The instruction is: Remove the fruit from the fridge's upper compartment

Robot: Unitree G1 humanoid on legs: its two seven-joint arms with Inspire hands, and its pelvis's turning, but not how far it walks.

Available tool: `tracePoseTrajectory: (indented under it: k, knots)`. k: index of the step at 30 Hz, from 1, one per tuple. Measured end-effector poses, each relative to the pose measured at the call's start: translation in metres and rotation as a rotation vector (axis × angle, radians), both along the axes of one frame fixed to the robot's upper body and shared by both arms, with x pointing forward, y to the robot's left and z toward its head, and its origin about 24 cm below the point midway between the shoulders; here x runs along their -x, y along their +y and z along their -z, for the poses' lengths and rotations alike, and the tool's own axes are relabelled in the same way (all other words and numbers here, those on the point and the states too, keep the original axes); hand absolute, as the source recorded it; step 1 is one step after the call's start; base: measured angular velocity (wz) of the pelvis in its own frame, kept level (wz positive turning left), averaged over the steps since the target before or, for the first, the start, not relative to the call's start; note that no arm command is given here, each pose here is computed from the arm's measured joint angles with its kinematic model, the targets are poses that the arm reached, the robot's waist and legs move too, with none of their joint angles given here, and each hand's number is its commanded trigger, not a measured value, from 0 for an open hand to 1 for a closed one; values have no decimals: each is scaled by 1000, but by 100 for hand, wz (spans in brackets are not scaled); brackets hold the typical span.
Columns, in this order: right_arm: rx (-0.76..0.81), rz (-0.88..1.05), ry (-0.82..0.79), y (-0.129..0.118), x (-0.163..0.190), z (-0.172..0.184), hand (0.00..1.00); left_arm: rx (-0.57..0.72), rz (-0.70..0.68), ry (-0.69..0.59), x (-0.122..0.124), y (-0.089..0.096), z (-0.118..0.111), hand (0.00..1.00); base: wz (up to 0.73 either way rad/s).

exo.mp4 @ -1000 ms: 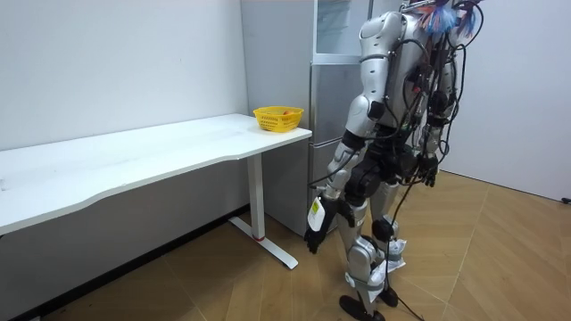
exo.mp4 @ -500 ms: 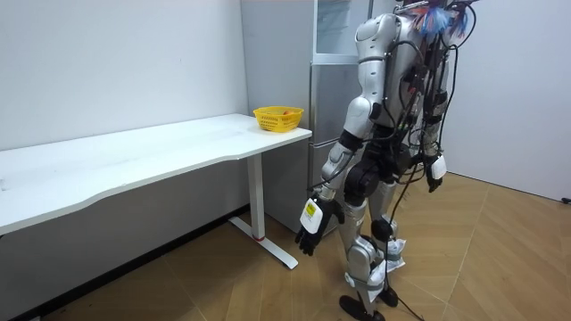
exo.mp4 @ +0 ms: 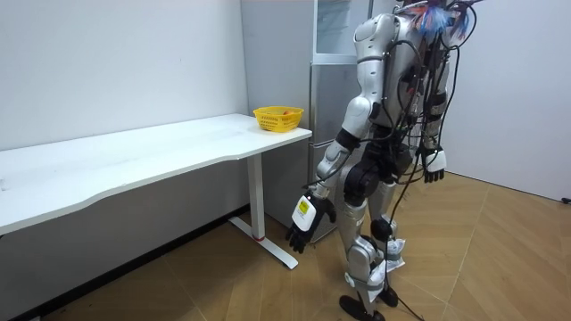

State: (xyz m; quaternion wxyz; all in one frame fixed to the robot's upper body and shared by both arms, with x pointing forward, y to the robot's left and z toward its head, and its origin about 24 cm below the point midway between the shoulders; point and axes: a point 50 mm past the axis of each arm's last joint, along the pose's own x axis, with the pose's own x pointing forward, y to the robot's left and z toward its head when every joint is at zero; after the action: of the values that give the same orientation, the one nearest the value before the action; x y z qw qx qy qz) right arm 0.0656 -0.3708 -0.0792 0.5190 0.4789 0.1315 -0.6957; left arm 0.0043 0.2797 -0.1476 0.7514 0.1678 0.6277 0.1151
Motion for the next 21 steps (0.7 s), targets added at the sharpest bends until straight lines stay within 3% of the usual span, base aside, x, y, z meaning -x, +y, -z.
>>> tracePoseTrajectory:
  k: [6,21]
  knots:
    - [218,27,-195,-25,-24,-49,0,-17,-11,-39,0,2,-2,0,0]
    - [460,-94,-473,-30,-61,-112,0,-5,-5,-60,-1,-2,0,0,-3]
